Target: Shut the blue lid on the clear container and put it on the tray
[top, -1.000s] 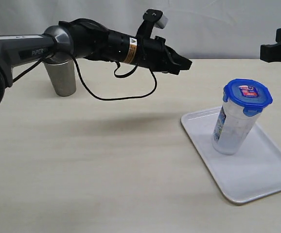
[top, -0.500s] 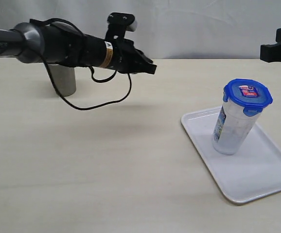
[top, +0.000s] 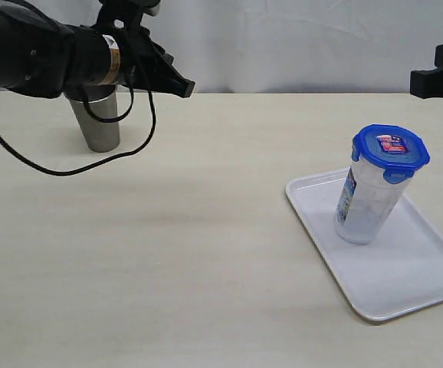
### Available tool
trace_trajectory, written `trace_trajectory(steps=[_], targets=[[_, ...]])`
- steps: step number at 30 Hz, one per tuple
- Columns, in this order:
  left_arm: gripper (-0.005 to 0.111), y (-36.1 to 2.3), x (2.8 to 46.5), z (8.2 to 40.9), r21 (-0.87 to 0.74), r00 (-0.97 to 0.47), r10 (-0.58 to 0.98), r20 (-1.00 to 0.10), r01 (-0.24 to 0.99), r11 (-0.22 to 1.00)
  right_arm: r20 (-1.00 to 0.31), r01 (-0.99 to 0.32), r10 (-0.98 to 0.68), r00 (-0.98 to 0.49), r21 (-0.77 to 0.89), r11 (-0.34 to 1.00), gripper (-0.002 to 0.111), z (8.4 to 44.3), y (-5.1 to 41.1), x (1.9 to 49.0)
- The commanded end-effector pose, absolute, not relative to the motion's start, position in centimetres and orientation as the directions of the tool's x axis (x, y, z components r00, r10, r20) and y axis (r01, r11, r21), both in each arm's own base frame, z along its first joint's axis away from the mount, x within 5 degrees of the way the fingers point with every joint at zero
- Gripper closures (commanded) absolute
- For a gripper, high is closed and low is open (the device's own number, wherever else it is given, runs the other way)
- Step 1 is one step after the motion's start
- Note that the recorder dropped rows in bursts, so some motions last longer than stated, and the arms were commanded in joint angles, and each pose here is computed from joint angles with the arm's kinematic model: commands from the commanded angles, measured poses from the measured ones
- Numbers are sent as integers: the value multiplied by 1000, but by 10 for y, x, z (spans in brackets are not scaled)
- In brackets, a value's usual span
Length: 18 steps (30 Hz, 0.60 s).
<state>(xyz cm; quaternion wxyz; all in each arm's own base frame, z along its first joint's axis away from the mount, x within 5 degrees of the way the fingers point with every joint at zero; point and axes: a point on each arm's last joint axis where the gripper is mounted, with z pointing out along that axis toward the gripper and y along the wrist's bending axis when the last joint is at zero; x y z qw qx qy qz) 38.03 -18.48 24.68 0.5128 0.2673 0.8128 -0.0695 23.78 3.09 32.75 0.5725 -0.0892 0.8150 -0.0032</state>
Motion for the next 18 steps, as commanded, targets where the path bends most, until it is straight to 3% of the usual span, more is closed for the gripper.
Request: trace_trajectory(steps=[1,10,18], targets=[[107,-172,359,269,170,-303,350,-886,489,855,-934,-137,-150,-323,-110,984,104,328,29,237],[107,-138,293,302,152,-264,294,-919,452,879,-934,-137,-150,-323,-110,984,104,328,29,237],[107,-96,206,334,73,-161,154,-975,419,905,-934,-137,-150,-325,-110,984,104,327,29,237]])
